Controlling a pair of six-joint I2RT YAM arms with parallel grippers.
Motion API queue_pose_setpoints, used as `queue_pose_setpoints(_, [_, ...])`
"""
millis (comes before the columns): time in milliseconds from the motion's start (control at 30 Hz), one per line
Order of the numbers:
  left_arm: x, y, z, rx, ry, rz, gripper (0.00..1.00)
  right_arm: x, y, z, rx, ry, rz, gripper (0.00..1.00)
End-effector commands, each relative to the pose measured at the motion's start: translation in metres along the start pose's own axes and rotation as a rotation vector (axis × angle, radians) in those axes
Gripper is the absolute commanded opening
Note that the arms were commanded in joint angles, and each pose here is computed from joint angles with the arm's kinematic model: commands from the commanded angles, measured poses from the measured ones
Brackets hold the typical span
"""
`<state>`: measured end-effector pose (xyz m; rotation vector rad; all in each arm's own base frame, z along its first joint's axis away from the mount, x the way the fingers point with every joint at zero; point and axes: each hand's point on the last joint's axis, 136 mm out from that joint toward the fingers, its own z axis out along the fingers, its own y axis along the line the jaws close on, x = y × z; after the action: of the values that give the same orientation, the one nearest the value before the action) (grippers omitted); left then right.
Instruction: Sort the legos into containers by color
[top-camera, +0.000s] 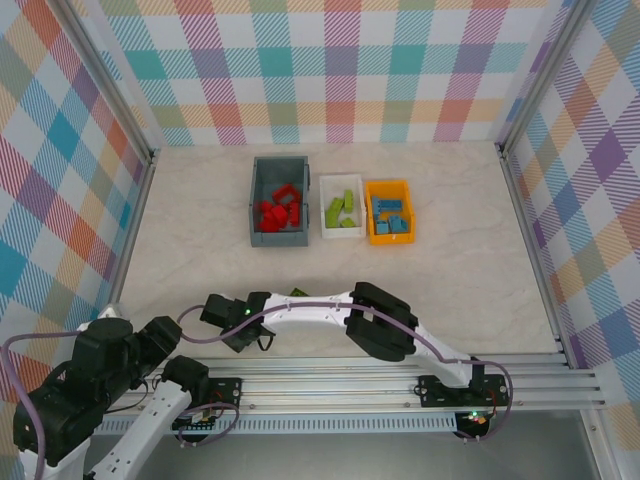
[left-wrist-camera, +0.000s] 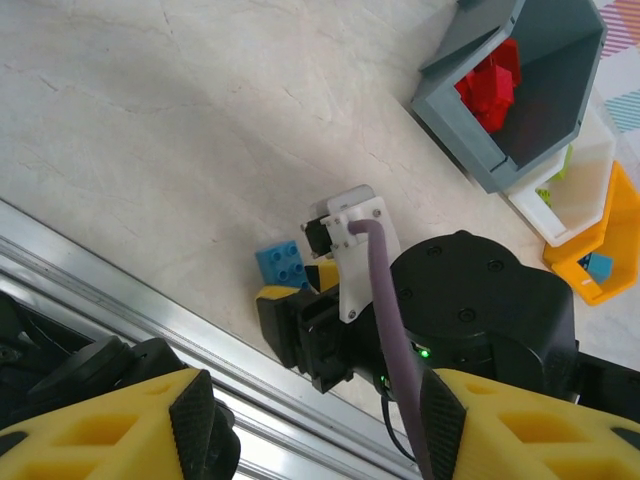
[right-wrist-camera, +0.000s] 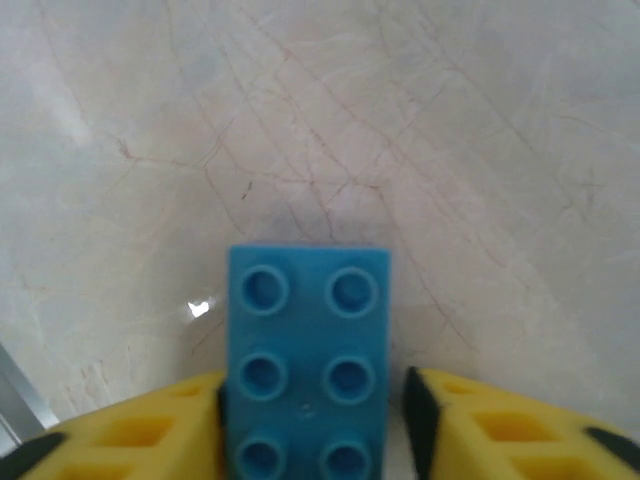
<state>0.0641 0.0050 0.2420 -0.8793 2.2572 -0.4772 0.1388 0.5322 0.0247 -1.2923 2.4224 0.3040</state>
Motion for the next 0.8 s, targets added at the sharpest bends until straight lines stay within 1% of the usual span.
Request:
queue_pose_setpoints(0, [0.000,0.004,0.001,-0.018,-0.003,-0.010,0.58,0.007,-0.007,0.003,0.054,0.032,0.013,0.39])
queue_pose_setpoints(133, [0.001,-0.001,0.002,0.002,0.009,-0.013,0.58,-0.002,-0.011,-0.014,0.063,-0.018,0.032,0.31])
queue_pose_setpoints(233, [0.005,-0.018,0.007,0.059,0.045,0.002,0.59,-0.017,-0.023,-0.047,0.085,-0.091,0.058,0.29])
queue_pose_setpoints(333, [0.011,-0.049,0.016,0.157,0.115,0.019,0.59,-0.032,-0.055,-0.097,0.098,-0.183,0.136,0.29])
queue_pose_setpoints(400, [0.017,-0.078,0.026,0.251,0.182,0.024,0.59,-0.032,-0.090,-0.130,0.110,-0.232,0.217,0.29])
queue_pose_setpoints(433, [0.020,-0.091,0.031,0.292,0.215,0.024,0.59,-0.026,-0.108,-0.141,0.122,-0.240,0.251,0.29])
queue_pose_setpoints(500, [0.026,-0.118,0.045,0.358,0.285,0.011,0.59,-0.014,-0.152,-0.167,0.145,-0.263,0.343,0.30])
queue_pose_setpoints(600, [0.028,-0.153,0.070,0.422,0.360,-0.004,0.59,0.014,-0.222,-0.194,0.190,-0.282,0.491,0.30])
queue_pose_setpoints(700, [0.025,-0.189,0.091,0.440,0.371,0.036,0.59,0.039,-0.287,-0.210,0.222,-0.293,0.635,0.30])
queue_pose_setpoints(767, [0.029,-0.215,0.102,0.430,0.356,0.124,0.59,0.050,-0.322,-0.215,0.244,-0.289,0.709,0.30])
